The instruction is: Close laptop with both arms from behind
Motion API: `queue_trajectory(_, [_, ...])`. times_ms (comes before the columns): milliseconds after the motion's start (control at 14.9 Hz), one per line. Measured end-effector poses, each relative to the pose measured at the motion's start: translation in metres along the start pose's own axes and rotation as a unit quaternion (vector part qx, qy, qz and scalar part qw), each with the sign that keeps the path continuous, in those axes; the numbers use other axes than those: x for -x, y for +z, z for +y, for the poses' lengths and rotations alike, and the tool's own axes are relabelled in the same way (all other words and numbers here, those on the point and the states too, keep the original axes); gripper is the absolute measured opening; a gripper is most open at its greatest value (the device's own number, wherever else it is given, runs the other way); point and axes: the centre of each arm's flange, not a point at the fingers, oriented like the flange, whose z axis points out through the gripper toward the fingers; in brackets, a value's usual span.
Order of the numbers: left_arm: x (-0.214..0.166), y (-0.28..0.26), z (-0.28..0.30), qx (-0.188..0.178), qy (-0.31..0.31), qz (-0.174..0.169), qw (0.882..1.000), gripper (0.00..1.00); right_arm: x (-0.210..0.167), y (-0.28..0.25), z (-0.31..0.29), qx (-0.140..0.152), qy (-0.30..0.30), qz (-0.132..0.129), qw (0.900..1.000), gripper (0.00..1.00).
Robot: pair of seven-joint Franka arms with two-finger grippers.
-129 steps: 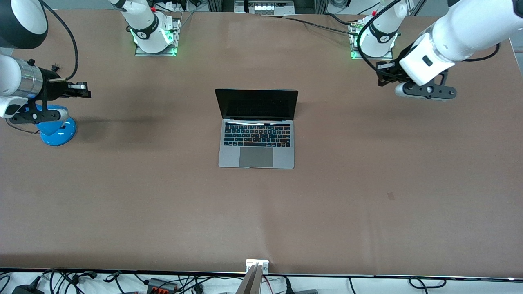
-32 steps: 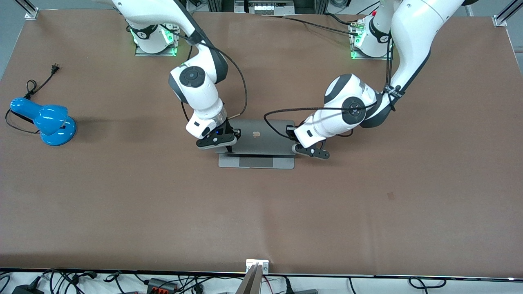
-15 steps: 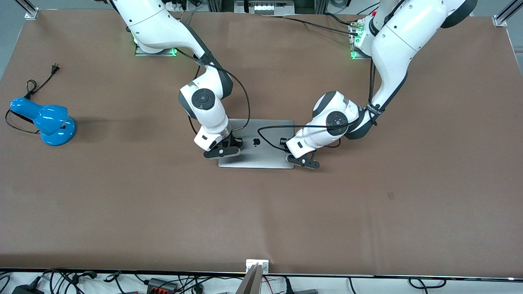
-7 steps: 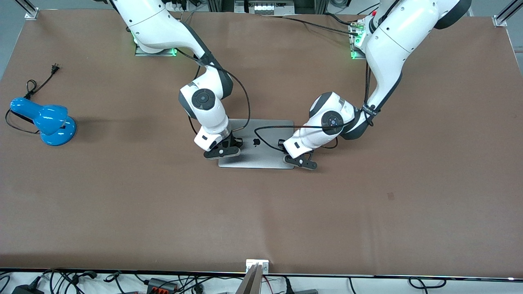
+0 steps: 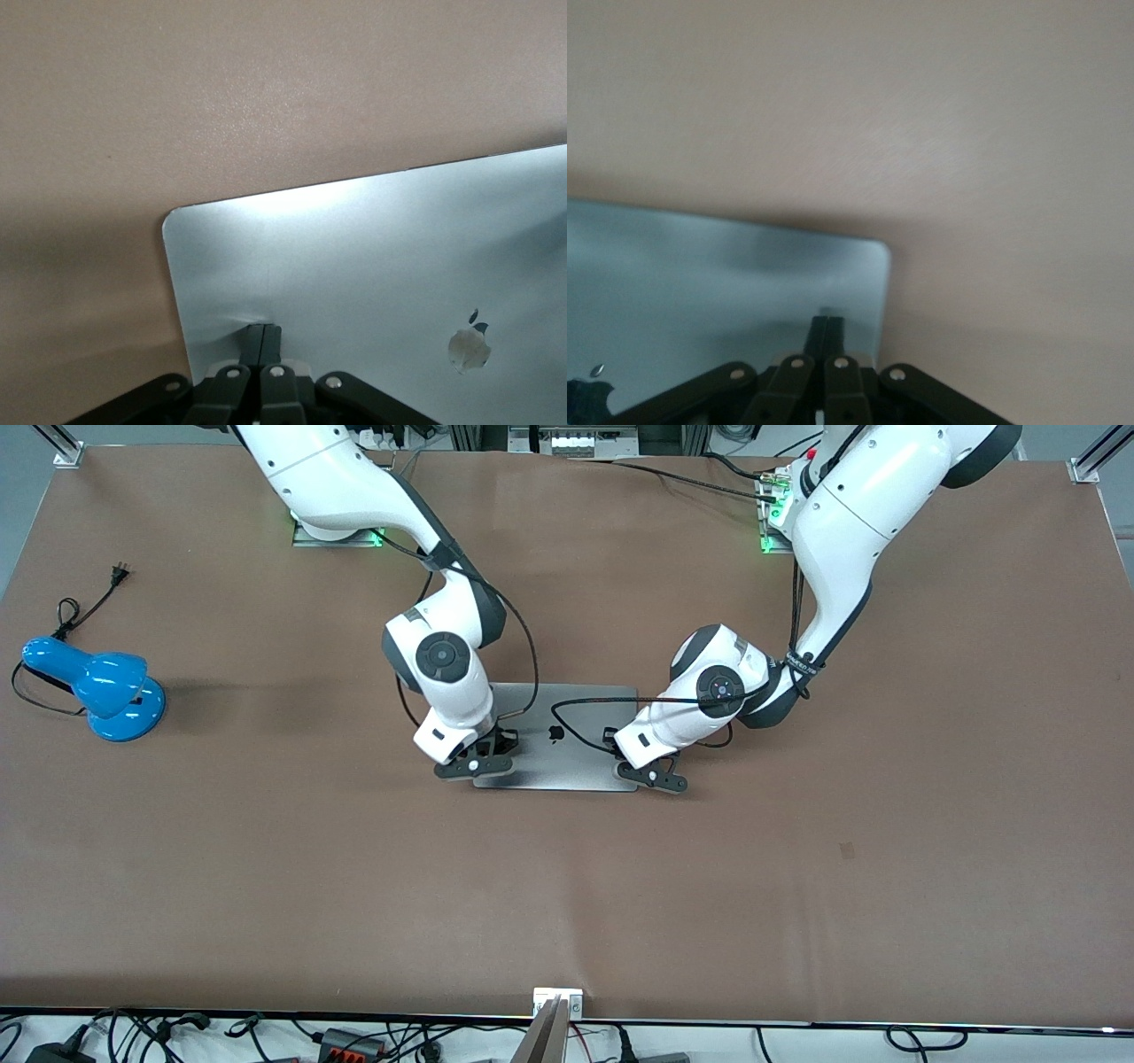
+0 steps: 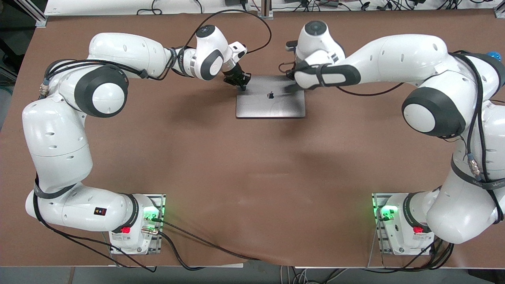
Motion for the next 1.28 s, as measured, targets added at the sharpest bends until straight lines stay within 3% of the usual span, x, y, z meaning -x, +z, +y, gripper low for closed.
queue_trajectory(404, [-0.009,-0.011,-0.014,-0.012,-0.009,-0.007,1.000,0.01,-0.034,-0.070,0.047,0.027,0.017,-0.030,0.999,0.01])
queue_trajectory(740, [-0.019,-0.075,-0.029,-0.043,-0.017,-0.028,0.999,0.01,-0.039,-0.145,0.126,0.058,0.022,-0.104,0.993,0.01])
queue_trajectory(942, [-0.019,-0.131,-0.050,-0.070,-0.034,-0.047,0.996,0.01,-0.043,-0.186,0.173,0.061,0.012,-0.140,0.988,0.04])
queue_trajectory(1009, [-0.017,-0.151,-0.060,-0.080,-0.042,-0.056,0.994,0.01,-0.044,-0.201,0.188,0.056,0.007,-0.148,0.987,0.08])
queue_trajectory(1211, [-0.005,-0.221,-0.082,-0.112,-0.061,-0.081,0.988,0.02,-0.039,-0.243,0.244,0.037,-0.010,-0.163,0.986,0.31])
queue_trajectory(1278, [0.002,-0.249,-0.088,-0.123,-0.064,-0.088,0.986,0.02,-0.037,-0.256,0.265,0.029,-0.017,-0.162,0.986,0.45])
